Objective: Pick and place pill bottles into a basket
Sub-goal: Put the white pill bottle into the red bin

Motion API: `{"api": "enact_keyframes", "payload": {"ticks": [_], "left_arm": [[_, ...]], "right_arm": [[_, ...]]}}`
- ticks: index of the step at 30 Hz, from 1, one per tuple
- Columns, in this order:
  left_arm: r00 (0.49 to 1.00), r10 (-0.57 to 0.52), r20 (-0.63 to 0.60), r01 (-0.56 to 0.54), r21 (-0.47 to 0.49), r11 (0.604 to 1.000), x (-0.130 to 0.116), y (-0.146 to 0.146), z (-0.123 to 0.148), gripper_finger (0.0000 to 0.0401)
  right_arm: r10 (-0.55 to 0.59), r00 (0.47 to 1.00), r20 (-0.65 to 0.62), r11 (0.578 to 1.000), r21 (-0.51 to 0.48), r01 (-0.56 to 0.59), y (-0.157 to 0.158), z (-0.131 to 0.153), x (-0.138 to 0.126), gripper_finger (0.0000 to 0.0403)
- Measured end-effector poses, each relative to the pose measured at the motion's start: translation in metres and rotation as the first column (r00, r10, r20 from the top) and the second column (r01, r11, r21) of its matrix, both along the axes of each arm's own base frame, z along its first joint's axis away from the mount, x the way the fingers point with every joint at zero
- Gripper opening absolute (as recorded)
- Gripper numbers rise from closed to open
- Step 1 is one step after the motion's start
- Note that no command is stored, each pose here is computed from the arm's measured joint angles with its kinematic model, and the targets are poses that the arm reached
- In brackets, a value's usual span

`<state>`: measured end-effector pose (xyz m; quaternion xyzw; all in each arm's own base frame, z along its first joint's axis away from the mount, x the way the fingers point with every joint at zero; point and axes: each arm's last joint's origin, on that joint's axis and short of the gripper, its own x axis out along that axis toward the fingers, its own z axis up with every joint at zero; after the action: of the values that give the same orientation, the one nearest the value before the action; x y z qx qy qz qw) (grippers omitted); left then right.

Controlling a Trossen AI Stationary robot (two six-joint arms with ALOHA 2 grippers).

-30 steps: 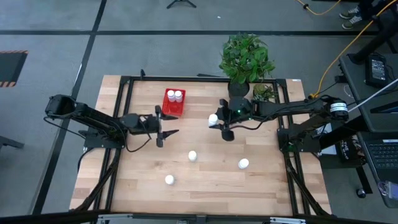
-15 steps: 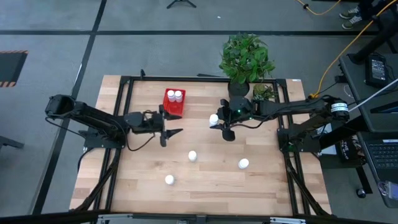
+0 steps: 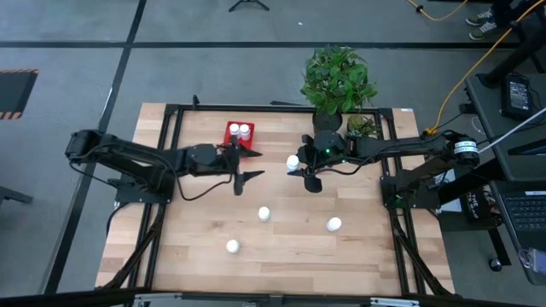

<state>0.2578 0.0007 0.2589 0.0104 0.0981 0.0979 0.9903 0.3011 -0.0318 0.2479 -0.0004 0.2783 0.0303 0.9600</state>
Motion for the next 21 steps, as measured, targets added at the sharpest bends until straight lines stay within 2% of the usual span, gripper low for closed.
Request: {"api": "enact_keyframes", "payload": {"ticks": [9, 21], "left_arm": [[0.98, -0.038, -0.197, 0.038, -0.002, 0.999, 0.037, 0.003, 0.016, 0.0263], [0.949, -0.063, -0.31, 0.057, -0.027, 0.998, 0.077, 0.025, 0.04, 0.0263]], "right_arm": [[0.003, 1.0, 0.009, 1.0, -0.005, -0.003, 0.0, 0.001, 0.0, 0.0172], [0.016, 1.0, 0.003, 1.0, -0.024, -0.015, 0.0, 0.0, 0.0, 0.0172]]}}
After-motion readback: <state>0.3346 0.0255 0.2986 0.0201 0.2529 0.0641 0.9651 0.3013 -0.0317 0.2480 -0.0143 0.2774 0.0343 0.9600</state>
